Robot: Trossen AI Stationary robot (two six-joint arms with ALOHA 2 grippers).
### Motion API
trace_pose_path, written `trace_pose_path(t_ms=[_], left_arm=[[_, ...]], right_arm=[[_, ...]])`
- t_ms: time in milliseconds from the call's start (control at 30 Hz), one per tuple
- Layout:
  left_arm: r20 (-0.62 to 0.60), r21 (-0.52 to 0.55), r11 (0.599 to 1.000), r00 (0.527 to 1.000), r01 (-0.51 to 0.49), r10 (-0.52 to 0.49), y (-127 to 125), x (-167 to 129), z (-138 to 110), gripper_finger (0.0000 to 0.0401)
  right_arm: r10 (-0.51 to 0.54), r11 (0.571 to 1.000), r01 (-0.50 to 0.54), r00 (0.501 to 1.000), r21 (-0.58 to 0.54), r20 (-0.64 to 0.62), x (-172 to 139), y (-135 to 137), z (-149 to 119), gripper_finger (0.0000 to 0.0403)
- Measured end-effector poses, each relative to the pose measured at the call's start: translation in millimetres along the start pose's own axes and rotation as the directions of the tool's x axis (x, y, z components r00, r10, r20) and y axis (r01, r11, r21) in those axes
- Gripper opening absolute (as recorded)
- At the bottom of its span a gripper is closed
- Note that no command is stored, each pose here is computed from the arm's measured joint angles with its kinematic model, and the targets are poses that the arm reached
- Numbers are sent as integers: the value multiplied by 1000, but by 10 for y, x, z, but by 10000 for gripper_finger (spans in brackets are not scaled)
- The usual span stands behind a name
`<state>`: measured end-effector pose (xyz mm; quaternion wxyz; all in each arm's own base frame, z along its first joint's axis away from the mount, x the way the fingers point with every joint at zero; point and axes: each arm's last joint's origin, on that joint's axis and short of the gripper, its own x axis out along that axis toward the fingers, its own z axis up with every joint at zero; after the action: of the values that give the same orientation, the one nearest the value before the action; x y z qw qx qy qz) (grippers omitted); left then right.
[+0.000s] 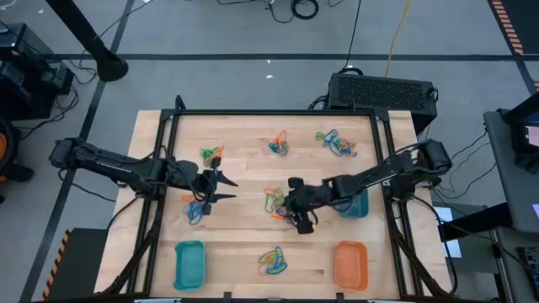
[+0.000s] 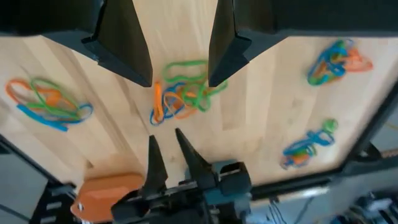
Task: Sort rubber bands into baskets
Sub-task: Put the orange rubber band into the orange bin
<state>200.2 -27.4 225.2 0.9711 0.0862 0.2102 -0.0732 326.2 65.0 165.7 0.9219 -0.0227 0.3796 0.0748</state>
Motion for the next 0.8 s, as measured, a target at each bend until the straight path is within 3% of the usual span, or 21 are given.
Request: trace_pose_path(t_ms=[167, 433, 800], left_arm=[[-37, -2, 999, 998, 46, -46, -22, 86, -50, 163], [-42, 2, 999, 998, 46, -46, -22, 117, -59, 163], [-36, -6, 999, 998, 47, -47, -22, 116, -53, 164]], right_arm=[[0, 1000, -1, 997, -1, -81, 160, 19, -135, 169], [-6, 1000, 9, 994, 22, -110, 116, -4, -147, 168], [-22, 999, 26, 983, 21, -183, 209, -82, -256, 129]])
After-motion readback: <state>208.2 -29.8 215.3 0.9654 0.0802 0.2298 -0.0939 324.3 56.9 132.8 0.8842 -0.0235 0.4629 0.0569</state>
